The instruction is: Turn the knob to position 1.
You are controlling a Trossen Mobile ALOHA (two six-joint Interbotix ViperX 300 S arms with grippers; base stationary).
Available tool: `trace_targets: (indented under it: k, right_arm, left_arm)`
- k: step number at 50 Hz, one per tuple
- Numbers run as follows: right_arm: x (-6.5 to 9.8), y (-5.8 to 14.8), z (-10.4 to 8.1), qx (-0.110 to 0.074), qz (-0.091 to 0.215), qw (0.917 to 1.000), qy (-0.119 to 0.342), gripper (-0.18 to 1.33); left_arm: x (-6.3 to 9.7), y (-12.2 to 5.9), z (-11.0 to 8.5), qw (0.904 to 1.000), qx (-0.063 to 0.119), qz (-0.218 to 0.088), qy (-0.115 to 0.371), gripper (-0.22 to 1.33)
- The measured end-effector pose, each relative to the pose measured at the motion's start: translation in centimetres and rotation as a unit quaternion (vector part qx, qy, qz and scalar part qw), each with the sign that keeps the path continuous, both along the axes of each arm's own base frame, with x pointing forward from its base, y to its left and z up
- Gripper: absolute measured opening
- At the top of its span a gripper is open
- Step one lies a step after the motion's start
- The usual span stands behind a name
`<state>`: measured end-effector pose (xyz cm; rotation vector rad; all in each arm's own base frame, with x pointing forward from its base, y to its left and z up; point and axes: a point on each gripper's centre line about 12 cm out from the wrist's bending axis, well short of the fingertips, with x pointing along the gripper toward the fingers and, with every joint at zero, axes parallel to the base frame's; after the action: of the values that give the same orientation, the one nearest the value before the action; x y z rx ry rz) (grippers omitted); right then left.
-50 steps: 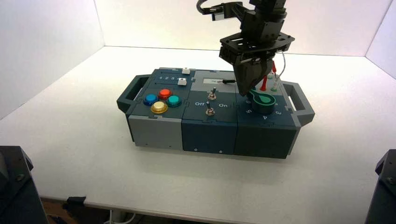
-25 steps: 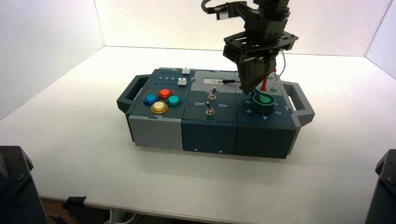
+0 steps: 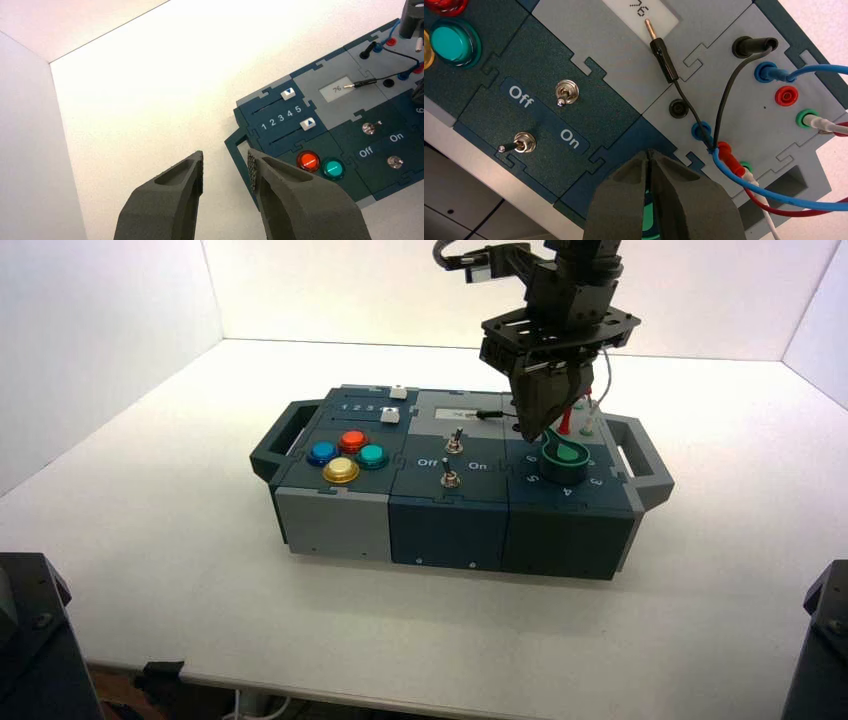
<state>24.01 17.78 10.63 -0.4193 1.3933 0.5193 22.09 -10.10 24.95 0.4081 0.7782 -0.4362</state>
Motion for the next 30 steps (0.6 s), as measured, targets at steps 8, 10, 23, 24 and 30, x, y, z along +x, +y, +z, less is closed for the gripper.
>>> trace_targets:
  k: [8,10,23,24,30]
  right_arm:
    - [-0.01,-0.01,0.04,0.0,0.0,1.0,0.0,-0.13]
    - [0.0,0.0,0.0,0.0,0.0,1.0,0.0,-0.13]
    - [0.18,-0.45,-0.08,-0.002,-0.007,1.0,0.002,-0.13]
    - [0.18,-0.45,-0.08,-0.002,-0.007,1.0,0.002,-0.13]
    - [0.21,-0.48,-0.03,-0.001,-0.008,1.0,0.001,-0.13]
  left_arm:
    - [0.0,-0.04,-0.04,1.0,0.0,-0.001,0.001,0.96]
    - [0.02,-0.01,-0.04,1.0,0.0,0.0,0.001,0.96]
    - [0.0,-0.04,-0.04,1.0,0.0,-0.001,0.001,0.96]
    - [-0.01,-0.08,-0.04,1.0,0.0,-0.002,0.001,0.96]
    - [-0.05,-0.1,0.0,1.0,0.0,-0.002,0.0,0.96]
